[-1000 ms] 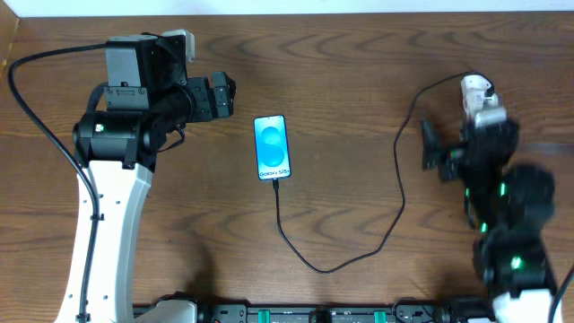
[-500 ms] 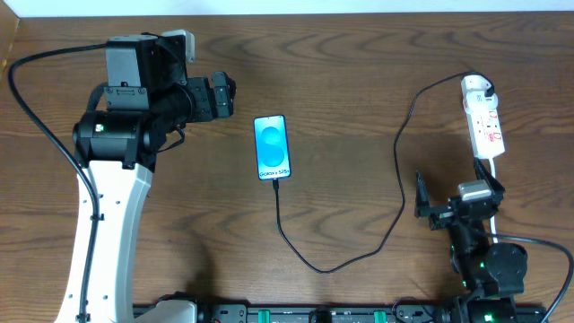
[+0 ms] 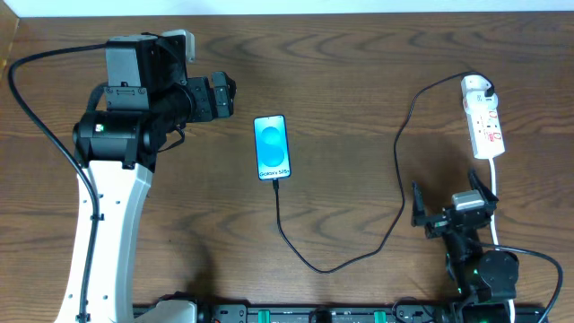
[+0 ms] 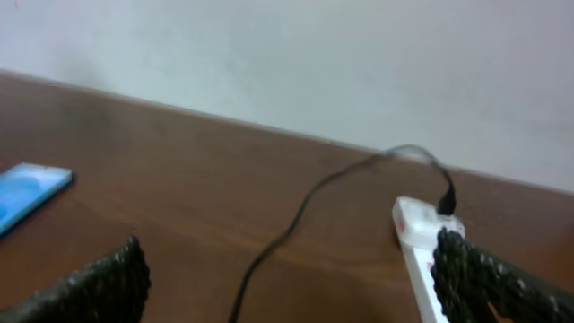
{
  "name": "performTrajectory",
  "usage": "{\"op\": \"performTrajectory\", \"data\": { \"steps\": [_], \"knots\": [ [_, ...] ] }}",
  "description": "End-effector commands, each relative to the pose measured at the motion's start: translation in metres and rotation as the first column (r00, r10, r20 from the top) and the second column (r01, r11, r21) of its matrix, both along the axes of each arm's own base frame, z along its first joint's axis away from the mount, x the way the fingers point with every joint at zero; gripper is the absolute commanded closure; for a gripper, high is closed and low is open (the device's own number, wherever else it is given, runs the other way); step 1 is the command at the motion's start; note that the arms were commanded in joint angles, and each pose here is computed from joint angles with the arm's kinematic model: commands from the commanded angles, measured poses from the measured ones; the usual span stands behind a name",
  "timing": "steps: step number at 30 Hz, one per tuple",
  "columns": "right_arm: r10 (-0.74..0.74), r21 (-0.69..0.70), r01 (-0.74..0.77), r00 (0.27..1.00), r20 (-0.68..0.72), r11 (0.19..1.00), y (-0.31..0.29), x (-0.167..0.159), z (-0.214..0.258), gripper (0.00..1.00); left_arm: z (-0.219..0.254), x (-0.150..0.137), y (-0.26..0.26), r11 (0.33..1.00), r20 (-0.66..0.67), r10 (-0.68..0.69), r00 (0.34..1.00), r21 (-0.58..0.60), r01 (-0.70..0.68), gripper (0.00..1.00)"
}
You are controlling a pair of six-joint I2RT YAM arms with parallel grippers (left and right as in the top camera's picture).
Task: Plug charger to phone and switch on socket
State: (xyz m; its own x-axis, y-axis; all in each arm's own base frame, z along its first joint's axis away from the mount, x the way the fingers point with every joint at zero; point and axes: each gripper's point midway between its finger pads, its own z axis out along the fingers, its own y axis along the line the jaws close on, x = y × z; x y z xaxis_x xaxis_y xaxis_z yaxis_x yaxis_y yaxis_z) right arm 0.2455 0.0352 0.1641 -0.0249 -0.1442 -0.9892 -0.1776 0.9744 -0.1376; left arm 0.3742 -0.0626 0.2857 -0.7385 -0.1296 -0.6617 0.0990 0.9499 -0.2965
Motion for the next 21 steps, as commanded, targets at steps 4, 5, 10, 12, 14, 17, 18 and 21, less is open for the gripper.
{"op": "performTrajectory", "data": {
  "steps": [4, 5, 10, 12, 14, 17, 18, 21],
  "knots": [
    [0.009, 0.009, -0.009, 1.000, -0.018, 1.000, 0.0014, -0.0023, -0.0055, 0.01, 0.0013, 0.0002, 0.0035, 1.000, 0.004, 0.013, 1.000, 0.008, -0.013, 0.03],
    [0.009, 0.015, -0.008, 1.000, -0.020, 1.000, 0.0015, -0.0023, -0.0055, 0.01, 0.0013, 0.0002, 0.0035, 1.000, 0.004, 0.013, 1.000, 0.008, -0.013, 0.03],
    [0.010, 0.014, -0.010, 1.000, -0.020, 1.000, 0.0017, -0.0023, -0.0056, 0.01, 0.0013, 0.0002, 0.0035, 1.000, 0.004, 0.013, 1.000, 0.008, -0.013, 0.03],
    [0.010, 0.014, -0.010, 1.000, -0.020, 1.000, 0.0017, -0.0023, -0.0056, 0.01, 0.0012, 0.0002, 0.0035, 1.000, 0.003, 0.013, 1.000, 0.008, -0.013, 0.03],
    [0.010, 0.014, -0.010, 1.000, -0.020, 1.000, 0.0017, -0.0023, -0.0056, 0.01, 0.0012, 0.0002, 0.0035, 1.000, 0.003, 0.013, 1.000, 0.008, -0.013, 0.03],
    [0.010, 0.014, -0.010, 1.000, -0.020, 1.000, 0.0017, -0.0023, -0.0056, 0.01, 0.0012, 0.0002, 0.0035, 1.000, 0.003, 0.013, 1.000, 0.008, -0.013, 0.03],
    [0.010, 0.014, -0.010, 1.000, -0.020, 1.000, 0.0017, -0.0023, -0.0056, 0.01, 0.0012, 0.0002, 0.0035, 1.000, 0.003, 0.013, 1.000, 0.008, -0.013, 0.03],
    [0.010, 0.014, -0.010, 1.000, -0.020, 1.000, 0.0017, -0.0023, -0.0056, 0.01, 0.0012, 0.0002, 0.0035, 1.000, 0.003, 0.013, 1.000, 0.008, -0.013, 0.03]
  ]
}}
